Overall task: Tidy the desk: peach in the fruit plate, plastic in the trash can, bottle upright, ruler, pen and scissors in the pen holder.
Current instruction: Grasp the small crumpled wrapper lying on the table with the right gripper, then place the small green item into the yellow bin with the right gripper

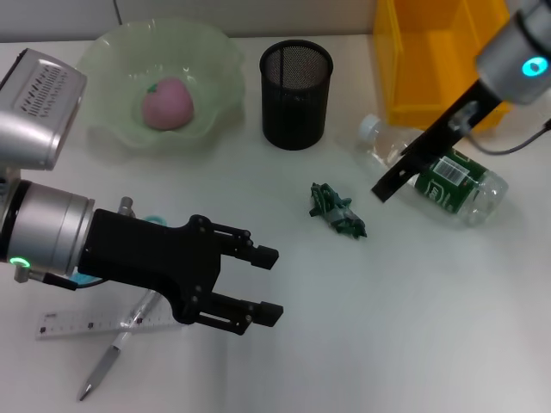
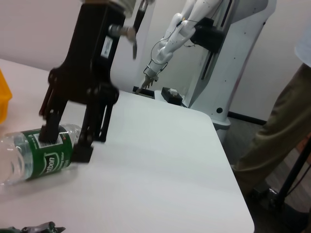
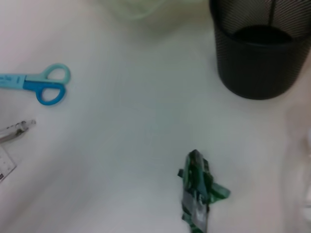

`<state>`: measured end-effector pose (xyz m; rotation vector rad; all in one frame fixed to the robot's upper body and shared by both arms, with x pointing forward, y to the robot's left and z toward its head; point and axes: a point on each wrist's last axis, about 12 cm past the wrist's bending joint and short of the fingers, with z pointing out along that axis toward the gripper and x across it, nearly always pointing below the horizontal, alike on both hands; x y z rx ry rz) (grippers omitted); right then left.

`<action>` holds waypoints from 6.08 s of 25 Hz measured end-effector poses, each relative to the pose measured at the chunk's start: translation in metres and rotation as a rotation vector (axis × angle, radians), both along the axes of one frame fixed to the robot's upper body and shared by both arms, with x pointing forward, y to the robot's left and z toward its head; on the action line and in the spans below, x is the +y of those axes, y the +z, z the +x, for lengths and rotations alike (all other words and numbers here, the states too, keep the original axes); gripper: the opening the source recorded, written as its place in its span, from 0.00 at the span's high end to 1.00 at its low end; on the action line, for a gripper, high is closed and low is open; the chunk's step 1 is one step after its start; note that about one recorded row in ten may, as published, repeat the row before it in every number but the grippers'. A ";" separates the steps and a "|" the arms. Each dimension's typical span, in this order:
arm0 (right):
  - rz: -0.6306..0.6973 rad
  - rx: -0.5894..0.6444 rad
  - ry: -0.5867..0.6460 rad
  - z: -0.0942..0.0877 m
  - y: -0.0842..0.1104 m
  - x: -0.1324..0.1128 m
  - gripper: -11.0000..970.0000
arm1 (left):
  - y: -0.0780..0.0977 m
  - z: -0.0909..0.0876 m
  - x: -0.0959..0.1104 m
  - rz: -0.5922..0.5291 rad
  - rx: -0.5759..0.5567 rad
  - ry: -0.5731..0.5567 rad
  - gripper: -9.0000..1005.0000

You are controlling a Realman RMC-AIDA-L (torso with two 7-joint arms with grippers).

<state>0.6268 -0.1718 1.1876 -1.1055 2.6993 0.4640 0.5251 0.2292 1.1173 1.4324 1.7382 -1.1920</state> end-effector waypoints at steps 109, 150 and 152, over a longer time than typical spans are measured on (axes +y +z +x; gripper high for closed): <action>-0.002 -0.050 0.022 -0.001 -0.071 0.044 0.79 | -0.011 0.015 0.004 0.039 -0.072 0.151 0.31; 0.373 -0.741 -0.524 -0.022 -0.032 -0.099 0.97 | -0.016 0.013 0.009 0.021 -0.070 0.193 0.31; 0.374 -0.733 -0.541 -0.016 -0.034 -0.100 0.97 | -0.016 0.013 0.009 0.019 -0.071 0.194 0.31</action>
